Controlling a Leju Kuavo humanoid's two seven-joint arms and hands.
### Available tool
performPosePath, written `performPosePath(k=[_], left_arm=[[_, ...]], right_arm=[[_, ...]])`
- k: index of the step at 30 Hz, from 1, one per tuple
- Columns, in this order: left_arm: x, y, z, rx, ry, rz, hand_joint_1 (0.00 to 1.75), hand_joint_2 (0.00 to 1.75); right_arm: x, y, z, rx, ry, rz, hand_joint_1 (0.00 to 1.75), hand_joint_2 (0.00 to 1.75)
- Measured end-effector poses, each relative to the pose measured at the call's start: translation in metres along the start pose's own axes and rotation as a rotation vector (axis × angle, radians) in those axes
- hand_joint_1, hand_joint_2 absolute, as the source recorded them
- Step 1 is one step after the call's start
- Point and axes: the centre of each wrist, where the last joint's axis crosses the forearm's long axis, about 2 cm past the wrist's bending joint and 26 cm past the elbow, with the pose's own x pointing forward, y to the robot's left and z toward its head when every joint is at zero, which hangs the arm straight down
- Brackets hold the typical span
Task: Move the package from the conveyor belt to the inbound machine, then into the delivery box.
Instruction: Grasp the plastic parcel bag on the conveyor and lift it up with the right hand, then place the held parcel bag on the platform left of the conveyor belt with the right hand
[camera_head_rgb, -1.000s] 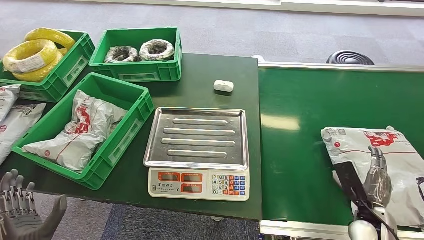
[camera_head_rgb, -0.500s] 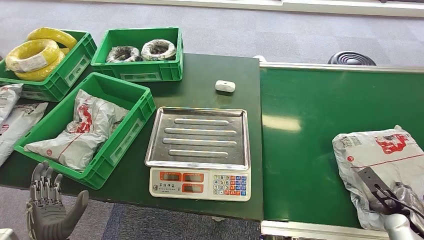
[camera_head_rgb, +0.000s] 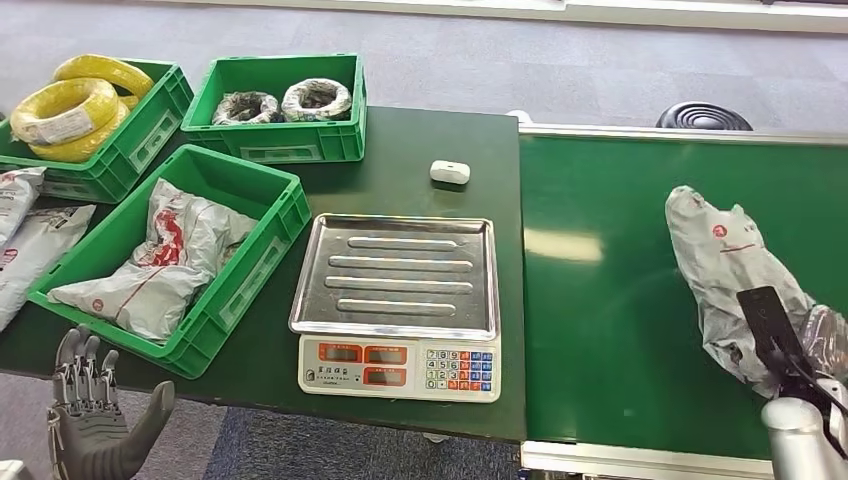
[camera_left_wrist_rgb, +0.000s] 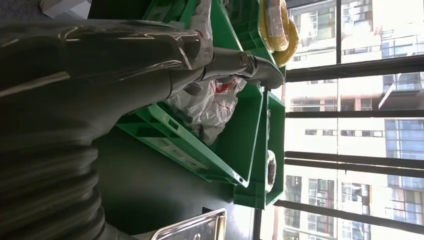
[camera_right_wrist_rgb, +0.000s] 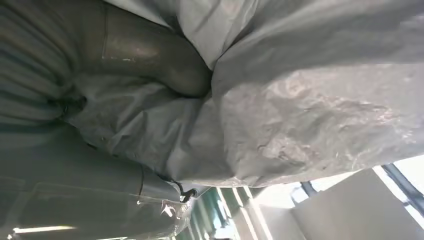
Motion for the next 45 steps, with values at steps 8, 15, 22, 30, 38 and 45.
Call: performPosePath(k=[8,15,22,30,38,45], left_arm=[[-0.012,-0.011,-0.016,-0.067,-0.039,0.051,0.0,1.75],[-0.024,-0.02,-0.027,-0.12,-0.041,0.068,0.0,1.75],[-0.028,-0.019,-0.029,-0.142,-0.042,0.064,0.0,1.75],[-0.038,-0.036,-0.059,-0.183,-0.079,0.095,0.0,1.75],[-0.038,-0.037,-0.075,-0.187,-0.118,0.025,0.0,1.75],[-0.002,-0.057,-0.124,-0.271,-0.358,-0.173,0.0,1.75]], right_arm=[[0.164,0.024,-0.003,-0.165,-0.643,-0.099,1.75,1.75],[0.276,0.047,0.024,-0.137,-0.915,-0.182,1.75,1.75],[0.303,0.052,0.035,-0.056,-1.028,-0.193,1.73,1.75],[0.389,0.113,0.056,0.42,-1.151,-0.013,0.0,1.75],[0.387,0.179,0.09,0.612,-1.129,-0.013,0.0,1.75],[0.377,0.195,0.119,0.582,-1.174,-0.182,0.0,1.75]])
